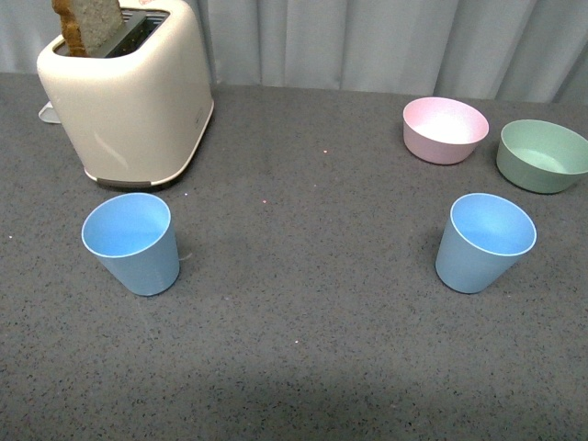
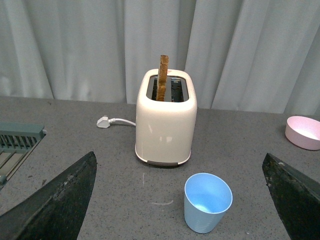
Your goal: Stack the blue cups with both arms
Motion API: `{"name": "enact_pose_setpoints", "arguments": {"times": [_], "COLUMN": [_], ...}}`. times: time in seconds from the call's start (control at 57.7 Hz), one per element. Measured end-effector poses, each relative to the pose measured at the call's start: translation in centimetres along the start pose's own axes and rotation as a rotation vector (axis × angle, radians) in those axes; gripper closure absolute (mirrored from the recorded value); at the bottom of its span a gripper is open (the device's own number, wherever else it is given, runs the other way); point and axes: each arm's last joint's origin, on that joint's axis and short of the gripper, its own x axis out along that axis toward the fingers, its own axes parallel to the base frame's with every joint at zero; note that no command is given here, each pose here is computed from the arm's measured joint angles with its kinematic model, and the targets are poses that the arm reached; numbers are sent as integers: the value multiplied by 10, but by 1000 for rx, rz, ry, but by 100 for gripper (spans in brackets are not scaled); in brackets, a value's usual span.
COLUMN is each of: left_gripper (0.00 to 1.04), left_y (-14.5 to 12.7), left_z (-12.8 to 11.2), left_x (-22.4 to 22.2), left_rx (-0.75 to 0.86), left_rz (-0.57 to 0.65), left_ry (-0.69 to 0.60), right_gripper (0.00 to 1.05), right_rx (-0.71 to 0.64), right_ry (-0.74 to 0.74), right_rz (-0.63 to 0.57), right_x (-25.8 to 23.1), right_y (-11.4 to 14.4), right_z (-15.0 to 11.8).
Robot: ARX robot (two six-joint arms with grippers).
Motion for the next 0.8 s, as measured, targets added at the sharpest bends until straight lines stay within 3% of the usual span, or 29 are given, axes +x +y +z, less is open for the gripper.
{"name": "enact_pose_setpoints", "arguments": {"times": [0.798], "left_gripper": [7], "left_y": [0], "left_z": [0], "left_x": [0], "left_rx": [0], "left_rz": [0], "left_ry": [0], "right_gripper": [10], "right_rx": [0], "right_ry": [0], "right_rz": [0], "right_x": [0], "right_y": [0], "right_z": [0]}}
